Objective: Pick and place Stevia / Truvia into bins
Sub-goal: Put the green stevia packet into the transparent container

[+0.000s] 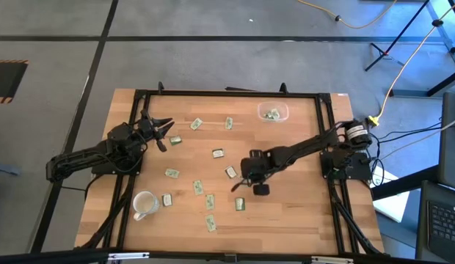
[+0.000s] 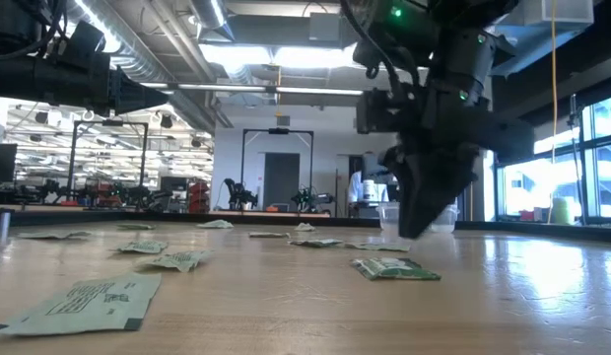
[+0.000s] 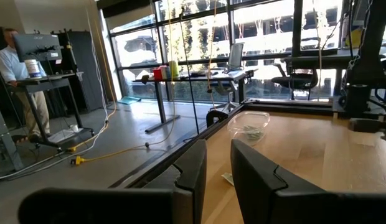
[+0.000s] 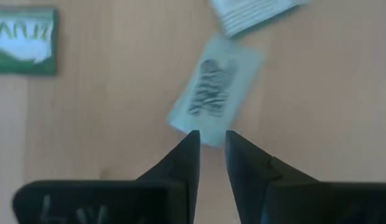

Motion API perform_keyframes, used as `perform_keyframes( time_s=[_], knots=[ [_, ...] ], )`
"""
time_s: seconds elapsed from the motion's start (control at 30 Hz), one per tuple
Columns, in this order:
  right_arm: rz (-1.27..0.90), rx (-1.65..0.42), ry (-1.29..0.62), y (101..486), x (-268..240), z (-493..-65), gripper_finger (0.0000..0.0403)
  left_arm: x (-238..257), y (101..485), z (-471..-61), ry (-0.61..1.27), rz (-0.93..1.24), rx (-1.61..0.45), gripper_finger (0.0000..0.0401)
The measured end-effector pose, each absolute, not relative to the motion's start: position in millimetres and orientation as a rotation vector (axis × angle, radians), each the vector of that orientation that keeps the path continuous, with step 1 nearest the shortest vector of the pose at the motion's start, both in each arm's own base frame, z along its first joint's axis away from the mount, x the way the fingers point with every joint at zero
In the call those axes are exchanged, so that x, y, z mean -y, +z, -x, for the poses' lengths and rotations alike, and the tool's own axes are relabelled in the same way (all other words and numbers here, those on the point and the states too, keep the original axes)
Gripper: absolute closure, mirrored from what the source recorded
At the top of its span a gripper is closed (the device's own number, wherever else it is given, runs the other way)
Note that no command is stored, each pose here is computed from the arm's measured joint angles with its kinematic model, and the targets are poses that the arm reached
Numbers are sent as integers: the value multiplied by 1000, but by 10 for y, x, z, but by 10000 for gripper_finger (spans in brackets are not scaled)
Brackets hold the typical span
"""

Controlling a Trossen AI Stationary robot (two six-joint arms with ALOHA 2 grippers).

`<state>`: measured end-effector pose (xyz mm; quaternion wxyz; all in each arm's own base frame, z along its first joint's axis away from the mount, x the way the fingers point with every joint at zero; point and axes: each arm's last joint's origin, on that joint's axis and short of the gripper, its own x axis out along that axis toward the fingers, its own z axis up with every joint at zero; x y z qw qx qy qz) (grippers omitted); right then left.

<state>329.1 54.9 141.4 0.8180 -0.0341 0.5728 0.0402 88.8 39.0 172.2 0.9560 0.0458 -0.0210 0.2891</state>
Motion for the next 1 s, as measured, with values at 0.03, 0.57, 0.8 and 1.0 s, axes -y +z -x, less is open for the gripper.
perform_keyframes(
  time_s=[0.03, 0.57, 0.8, 1.0],
  knots=[
    [74, -1228, 89, 1391, -565, -3291, 333, -390, 1722, -888, 587, -93, 42, 333],
    [90, -1232, 47, 1315, -583, -3314, 372, -390, 1723, -888, 587, -93, 43, 333],
    [9, -1242, -14, 1311, -578, -3306, 372, -390, 1723, -888, 587, -93, 43, 333],
    [39, -1311, -19, 1302, -563, -3246, 372, -368, 1724, -901, 500, -85, 51, 333]
  ],
)
